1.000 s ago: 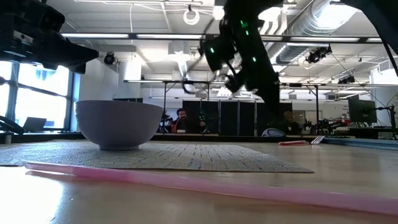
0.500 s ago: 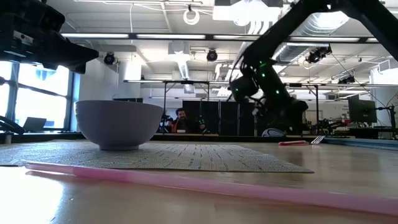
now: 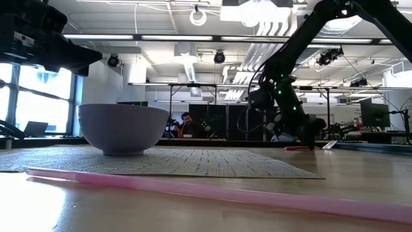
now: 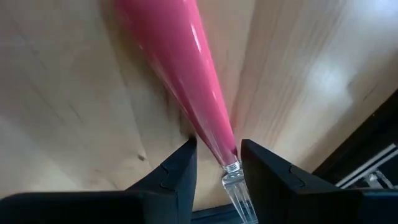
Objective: Pick & Place Utensil
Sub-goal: Put the pink fork into the purple bowl on the brown placemat
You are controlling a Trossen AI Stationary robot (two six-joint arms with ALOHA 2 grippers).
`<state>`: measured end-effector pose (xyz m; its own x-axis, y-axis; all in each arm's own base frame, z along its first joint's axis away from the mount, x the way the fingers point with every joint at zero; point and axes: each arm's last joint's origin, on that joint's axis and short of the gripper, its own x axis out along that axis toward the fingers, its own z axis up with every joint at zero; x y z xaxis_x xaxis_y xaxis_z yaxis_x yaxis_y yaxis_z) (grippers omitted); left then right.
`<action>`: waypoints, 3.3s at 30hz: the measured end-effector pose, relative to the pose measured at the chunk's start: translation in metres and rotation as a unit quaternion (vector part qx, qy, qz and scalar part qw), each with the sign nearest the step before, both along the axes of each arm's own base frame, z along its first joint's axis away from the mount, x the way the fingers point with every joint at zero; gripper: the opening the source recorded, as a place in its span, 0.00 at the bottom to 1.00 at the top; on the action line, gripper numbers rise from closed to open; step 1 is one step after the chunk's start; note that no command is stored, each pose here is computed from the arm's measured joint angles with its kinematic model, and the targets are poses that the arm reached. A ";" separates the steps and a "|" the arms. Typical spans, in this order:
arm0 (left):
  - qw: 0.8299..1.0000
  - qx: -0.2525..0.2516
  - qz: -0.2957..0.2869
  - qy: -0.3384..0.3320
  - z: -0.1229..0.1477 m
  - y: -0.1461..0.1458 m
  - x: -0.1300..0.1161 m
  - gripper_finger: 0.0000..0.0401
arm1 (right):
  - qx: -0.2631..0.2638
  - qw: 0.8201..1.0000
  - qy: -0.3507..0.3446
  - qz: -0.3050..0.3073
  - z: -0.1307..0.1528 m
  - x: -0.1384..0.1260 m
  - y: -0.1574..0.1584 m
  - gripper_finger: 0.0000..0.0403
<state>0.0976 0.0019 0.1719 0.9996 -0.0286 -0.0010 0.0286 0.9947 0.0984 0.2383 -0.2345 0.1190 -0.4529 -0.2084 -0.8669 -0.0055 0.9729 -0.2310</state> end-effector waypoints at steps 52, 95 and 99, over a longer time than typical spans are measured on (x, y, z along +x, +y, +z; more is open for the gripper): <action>1.000 0.000 -0.001 0.000 0.000 0.000 0.000 0.00 | 0.034 0.976 -0.149 -0.157 0.034 0.088 0.089 0.11; 1.000 0.000 0.000 0.000 0.000 0.000 0.000 0.00 | 0.051 0.945 -0.262 -0.189 0.038 0.114 0.093 0.28; 1.000 0.000 0.000 0.000 0.000 0.000 0.000 0.00 | 0.043 0.939 -0.265 -0.214 0.038 0.114 0.093 0.31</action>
<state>0.0976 0.0018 0.1720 0.9996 -0.0292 -0.0006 0.0291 0.9947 0.0984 0.3528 -0.1419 0.1565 0.0208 -0.0250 -0.9995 0.4838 0.8751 -0.0119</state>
